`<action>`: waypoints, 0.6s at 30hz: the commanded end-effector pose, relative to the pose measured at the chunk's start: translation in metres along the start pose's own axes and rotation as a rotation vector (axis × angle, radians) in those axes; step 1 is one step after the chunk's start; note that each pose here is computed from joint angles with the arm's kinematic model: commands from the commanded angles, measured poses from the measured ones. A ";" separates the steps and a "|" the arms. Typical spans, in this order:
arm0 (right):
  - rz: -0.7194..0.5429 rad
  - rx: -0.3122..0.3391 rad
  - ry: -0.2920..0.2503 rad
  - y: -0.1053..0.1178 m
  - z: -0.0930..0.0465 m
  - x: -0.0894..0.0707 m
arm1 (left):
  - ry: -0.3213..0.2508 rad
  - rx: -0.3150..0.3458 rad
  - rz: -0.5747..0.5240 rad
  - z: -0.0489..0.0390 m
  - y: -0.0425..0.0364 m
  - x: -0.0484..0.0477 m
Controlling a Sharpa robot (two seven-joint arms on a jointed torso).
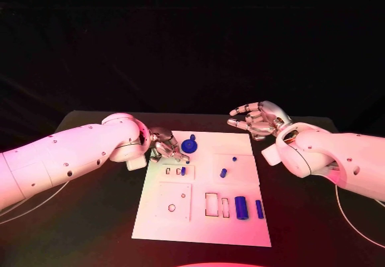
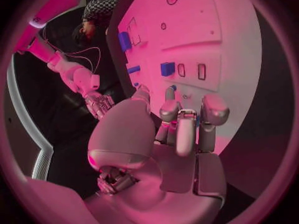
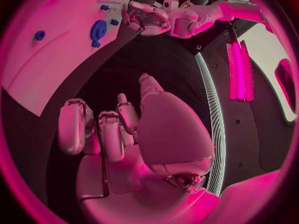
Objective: Assemble the parts on the task board
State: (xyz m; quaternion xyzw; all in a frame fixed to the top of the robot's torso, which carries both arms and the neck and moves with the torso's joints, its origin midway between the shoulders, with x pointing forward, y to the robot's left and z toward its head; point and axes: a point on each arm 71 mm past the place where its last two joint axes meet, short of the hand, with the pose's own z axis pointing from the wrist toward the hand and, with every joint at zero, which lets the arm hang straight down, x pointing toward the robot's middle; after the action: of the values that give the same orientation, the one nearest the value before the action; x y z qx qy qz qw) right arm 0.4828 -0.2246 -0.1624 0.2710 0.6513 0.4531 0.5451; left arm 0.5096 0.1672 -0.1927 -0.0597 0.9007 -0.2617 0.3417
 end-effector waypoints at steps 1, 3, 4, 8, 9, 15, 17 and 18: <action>0.009 0.002 0.015 0.000 0.000 0.000 | 0.027 -0.065 0.066 0.0020 0.0006 0.0021; 0.009 0.003 0.015 -0.001 0.000 0.000 | 0.029 -0.068 0.069 0.0032 -0.0009 0.0029; 0.008 0.004 0.015 -0.001 0.000 0.000 | 0.031 -0.068 0.071 0.0037 -0.0017 0.0033; 0.007 0.008 0.015 -0.001 0.001 0.000 | 0.043 -0.069 0.078 0.0058 -0.0047 0.0057; 0.006 0.009 0.016 -0.001 0.001 0.000 | 0.045 -0.069 0.079 0.0060 -0.0050 0.0059; 0.004 0.013 0.018 -0.002 0.002 0.001 | 0.066 -0.074 0.088 0.0072 -0.0063 0.0083; 0.004 0.014 0.018 -0.002 0.003 0.001 | 0.074 -0.077 0.092 0.0075 -0.0063 0.0091; 0.003 0.015 0.019 -0.002 0.003 0.001 | 0.079 -0.079 0.094 0.0077 -0.0064 0.0096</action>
State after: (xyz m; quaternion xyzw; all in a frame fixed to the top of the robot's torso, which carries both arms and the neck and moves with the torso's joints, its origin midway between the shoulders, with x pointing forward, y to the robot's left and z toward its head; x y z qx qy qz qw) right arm 0.4858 -0.2258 -0.1642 0.2762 0.6544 0.4484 0.5426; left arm 0.5086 0.1578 -0.1988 -0.0341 0.9176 -0.2211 0.3286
